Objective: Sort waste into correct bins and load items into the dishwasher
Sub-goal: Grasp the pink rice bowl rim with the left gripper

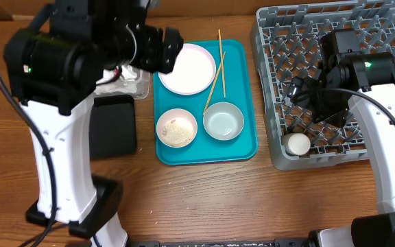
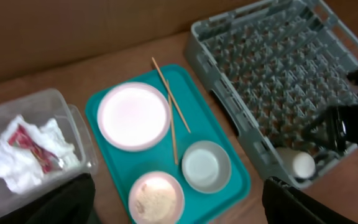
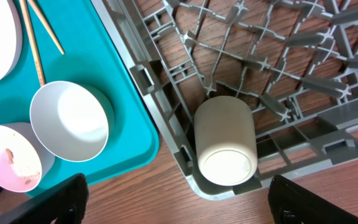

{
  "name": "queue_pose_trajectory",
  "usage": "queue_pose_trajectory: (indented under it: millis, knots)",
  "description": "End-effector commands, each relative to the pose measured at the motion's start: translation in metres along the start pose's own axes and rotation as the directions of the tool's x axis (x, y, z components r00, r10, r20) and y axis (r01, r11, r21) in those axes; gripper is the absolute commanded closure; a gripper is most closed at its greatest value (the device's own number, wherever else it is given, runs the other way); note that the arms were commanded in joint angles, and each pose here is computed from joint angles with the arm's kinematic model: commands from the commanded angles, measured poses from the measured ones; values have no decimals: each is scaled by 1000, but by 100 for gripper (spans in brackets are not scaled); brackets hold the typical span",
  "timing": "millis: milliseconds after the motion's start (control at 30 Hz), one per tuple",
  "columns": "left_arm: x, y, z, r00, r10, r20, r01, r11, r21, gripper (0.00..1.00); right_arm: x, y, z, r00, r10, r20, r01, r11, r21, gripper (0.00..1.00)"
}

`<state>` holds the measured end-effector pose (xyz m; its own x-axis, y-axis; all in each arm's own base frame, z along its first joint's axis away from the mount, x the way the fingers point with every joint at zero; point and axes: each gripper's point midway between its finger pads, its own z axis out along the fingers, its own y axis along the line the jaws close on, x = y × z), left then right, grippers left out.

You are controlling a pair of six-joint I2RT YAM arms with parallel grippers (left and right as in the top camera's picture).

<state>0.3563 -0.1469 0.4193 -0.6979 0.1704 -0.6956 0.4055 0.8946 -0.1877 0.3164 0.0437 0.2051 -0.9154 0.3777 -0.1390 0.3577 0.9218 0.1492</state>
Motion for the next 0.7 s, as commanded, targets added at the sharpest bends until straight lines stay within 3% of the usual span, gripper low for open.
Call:
queue_pose_trajectory:
  millis: [0,133,200,300,667]
  knots:
    - [34,-1,48,976,-80,-200,84,996,12,12,-2,6,-10,999,-9,32,10,1000,-26,5]
    - [86,15,95,890,-185,-417,156,982,-103,16,-5,8,-10,999,-10,46,11,999,-33,4]
    - [113,21,113,839,-214,-501,156,975,-155,23,-7,8,-10,999,-10,51,12,999,-36,4]
    - [146,25,142,784,-215,-583,131,974,-184,25,-9,10,-10,998,-11,63,13,999,-42,4]
    - [232,16,218,720,16,-694,-57,998,-35,31,-12,11,-10,997,-11,71,15,999,-46,3]
